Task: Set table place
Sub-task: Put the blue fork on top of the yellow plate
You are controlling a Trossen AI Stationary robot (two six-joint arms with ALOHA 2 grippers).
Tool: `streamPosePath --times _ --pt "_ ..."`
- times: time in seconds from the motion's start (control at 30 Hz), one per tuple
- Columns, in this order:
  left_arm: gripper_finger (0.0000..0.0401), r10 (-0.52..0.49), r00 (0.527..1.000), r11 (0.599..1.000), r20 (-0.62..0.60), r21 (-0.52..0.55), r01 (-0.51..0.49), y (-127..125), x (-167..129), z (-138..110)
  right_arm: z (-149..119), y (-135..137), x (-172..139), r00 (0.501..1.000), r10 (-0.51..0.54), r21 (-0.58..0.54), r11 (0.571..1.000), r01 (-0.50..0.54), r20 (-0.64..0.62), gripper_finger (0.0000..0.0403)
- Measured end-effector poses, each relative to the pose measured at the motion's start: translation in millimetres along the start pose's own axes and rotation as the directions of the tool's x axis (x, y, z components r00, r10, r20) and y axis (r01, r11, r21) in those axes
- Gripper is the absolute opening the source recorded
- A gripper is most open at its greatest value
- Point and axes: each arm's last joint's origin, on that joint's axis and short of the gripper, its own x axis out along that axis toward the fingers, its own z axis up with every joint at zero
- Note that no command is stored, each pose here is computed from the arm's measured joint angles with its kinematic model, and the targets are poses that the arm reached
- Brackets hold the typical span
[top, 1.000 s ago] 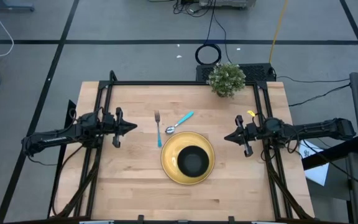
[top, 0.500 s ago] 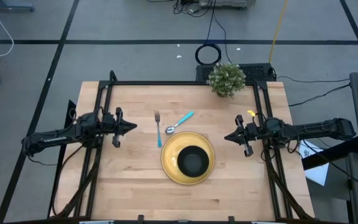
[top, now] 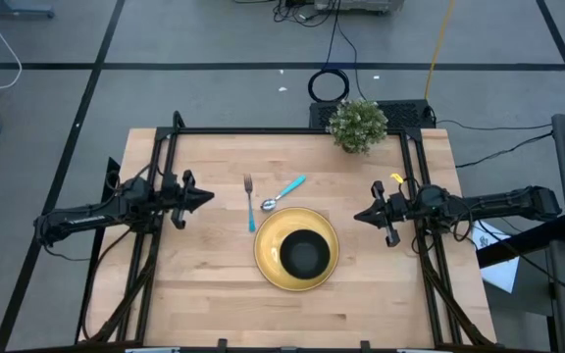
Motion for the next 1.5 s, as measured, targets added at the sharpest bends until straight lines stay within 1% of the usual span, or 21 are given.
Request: streamPosePath --times 0.23,0.37,0.47,0.57,0.63,0.83,0.9,1.0,1.1,1.17,1.3,1.5 --pt "0.0017 0.009 1.000 1.000 -0.007 0.020 -0.009 1 0 -1 0 0 0 1.000 0.000 0.010 1.000 0.000 0.000 0.0000" --pt "0.0017 0.021 0.999 0.999 0.042 0.029 -0.022 0 0 3 0 0 0 1.000 0.000 0.010 1.000 0.000 -0.001 0.0000" --pt "0.0017 0.033 0.998 0.999 0.049 0.032 -0.034 0 0 4 0 0 0 1.000 0.000 0.010 1.000 0.000 -0.001 0.0000" --pt "0.0017 0.053 0.997 0.996 0.057 0.067 -0.057 1 0 4 0 0 0 1.000 0.000 0.009 1.000 0.000 -0.001 0.0000" --pt "0.0017 0.088 0.993 0.993 0.075 0.077 -0.094 2 0 5 0 0 0 1.000 0.000 0.006 1.000 0.000 -0.001 0.0000" --pt "0.0017 0.224 0.966 0.973 0.126 0.027 -0.229 6 -1 6 0 0 0 1.000 0.000 0.006 1.000 0.000 -0.001 0.0000" --pt "0.0017 0.249 0.957 0.967 0.152 0.012 -0.253 6 -1 8 0 0 0 1.000 0.000 0.006 1.000 0.000 -0.001 0.0000" --pt "0.0017 0.224 0.951 0.970 0.211 0.047 -0.239 4 -2 13 0 0 0 1.000 -0.002 -0.001 1.000 0.002 -0.001 0.0000" --pt "0.0017 0.204 0.942 0.973 0.268 0.053 -0.226 1 -2 19 0 0 0 1.000 -0.003 -0.013 1.000 0.003 -0.001 0.0000" --pt "0.0020 0.205 0.940 0.970 0.273 0.073 -0.232 0 -1 23 0 0 0 1.000 -0.003 -0.014 1.000 0.003 -0.001 0.0000" --pt "0.0046 0.214 0.944 0.958 0.251 0.133 -0.253 -3 6 35 0 0 0 1.000 -0.004 -0.017 1.000 0.004 -0.001 0.0000" --pt "0.0130 0.223 0.950 0.942 0.221 0.204 -0.268 -10 24 62 0 0 0 1.000 -0.004 -0.034 0.999 0.004 -0.001 0.0000"
